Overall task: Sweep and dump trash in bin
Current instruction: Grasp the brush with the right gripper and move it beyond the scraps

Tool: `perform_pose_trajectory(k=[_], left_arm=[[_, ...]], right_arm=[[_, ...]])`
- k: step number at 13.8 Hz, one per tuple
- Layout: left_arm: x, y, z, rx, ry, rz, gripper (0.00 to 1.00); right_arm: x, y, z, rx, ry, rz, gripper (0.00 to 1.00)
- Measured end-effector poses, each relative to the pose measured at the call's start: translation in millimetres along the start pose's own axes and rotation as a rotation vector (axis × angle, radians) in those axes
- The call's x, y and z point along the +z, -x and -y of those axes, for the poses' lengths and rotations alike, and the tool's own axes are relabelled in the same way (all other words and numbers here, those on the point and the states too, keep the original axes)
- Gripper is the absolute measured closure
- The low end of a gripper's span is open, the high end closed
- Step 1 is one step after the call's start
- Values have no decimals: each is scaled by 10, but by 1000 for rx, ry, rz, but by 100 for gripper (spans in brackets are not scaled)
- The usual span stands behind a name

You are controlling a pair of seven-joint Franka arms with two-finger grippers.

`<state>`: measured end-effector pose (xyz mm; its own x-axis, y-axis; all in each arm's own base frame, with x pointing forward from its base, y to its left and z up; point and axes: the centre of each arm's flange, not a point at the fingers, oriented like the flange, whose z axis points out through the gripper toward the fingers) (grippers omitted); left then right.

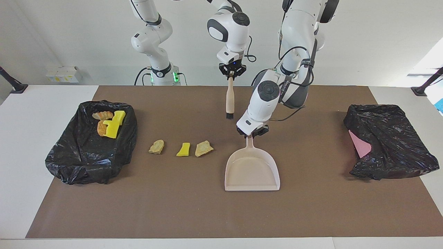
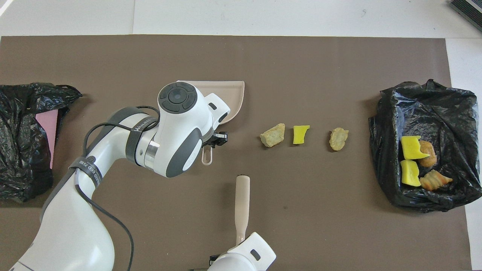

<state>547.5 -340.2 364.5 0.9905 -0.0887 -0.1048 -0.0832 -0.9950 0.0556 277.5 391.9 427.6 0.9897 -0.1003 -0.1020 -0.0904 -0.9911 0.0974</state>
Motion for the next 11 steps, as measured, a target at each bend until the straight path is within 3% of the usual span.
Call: perform_pose_trajectory(k=[4, 7, 11], left_arm=[[-458, -52, 376, 88, -16, -27, 68], [-826, -13, 789, 313, -22, -8, 68], [-1131, 17, 1236, 609, -21, 1, 68]], right_arm=[[-148, -553, -753, 110, 93, -66, 74], [-40, -1034, -1254, 120, 166, -89, 74], [185, -1694, -2014, 79, 208, -45, 74]])
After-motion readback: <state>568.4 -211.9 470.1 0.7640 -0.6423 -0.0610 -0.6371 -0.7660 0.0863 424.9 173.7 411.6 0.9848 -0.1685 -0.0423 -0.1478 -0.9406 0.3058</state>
